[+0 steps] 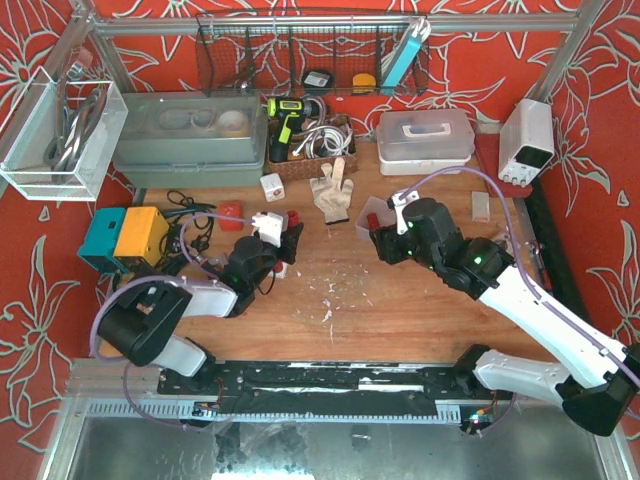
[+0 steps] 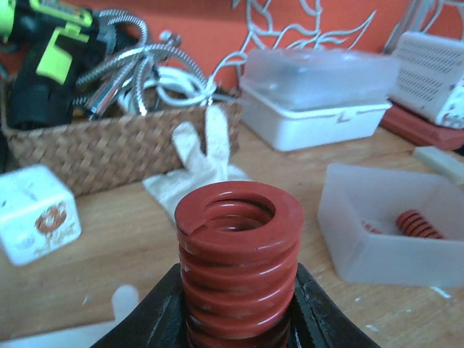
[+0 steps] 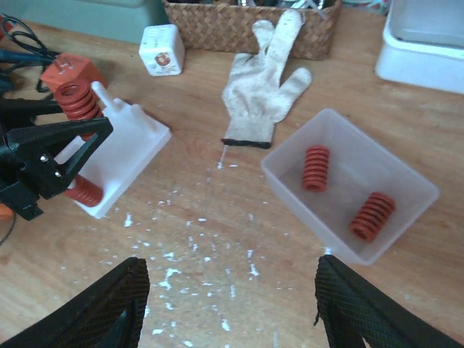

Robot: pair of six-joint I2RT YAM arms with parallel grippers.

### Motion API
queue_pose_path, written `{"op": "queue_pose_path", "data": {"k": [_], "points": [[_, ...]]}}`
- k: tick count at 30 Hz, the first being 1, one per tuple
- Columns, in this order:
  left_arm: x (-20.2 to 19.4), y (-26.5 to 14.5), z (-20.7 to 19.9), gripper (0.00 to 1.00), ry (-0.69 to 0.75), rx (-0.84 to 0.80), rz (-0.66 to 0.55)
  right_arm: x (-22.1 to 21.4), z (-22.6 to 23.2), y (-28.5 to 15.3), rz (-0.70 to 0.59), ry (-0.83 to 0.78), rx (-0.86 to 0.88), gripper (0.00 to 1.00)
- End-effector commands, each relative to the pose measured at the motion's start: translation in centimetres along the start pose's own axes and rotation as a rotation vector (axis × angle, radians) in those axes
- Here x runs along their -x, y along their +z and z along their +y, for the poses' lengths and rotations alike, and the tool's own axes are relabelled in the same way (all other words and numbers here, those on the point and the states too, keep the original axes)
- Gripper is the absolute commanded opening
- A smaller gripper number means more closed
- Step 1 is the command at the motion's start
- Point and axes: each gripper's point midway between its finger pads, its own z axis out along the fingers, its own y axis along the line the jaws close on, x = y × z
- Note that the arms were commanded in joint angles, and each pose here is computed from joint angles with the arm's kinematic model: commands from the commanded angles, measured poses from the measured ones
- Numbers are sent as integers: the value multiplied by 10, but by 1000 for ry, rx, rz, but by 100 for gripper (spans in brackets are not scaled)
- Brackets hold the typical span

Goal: Install the large spring

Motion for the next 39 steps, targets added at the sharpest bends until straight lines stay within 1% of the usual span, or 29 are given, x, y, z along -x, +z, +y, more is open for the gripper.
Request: {"op": "queue_pose_path", "data": {"k": [1,5,10,17,20,22,28,32,39], "points": [[11,12,14,0,-57,37,-68,4,-22,-2,-69,-19,-99,67],[1,22,23,0,-62,54,-59,5,-33,-6,-111,-18,-130,71],[1,25,32,0,-73,63,-92,0,-46,-7,-142,14,-170,76],[0,33,35,0,-61,53,-105,-19,-62,4,-155,78,-228,85],[-7,38,42,1,-63,70,-89,-22,-68,4,-171,92,-248,89],[-5,39,46,1,-66,72,-100,-22,-69,4,-176,95,-254,91],[-7,45,59,4,-78,117,-77,-23,-68,4,-178,99,-239,93],[-9,49,57,5,-80,99,-62,-23,-67,4,-182,102,-227,94],[-19,46,60,7,-148,123,7,-20,-68,0,-193,103,-217,93]]}}
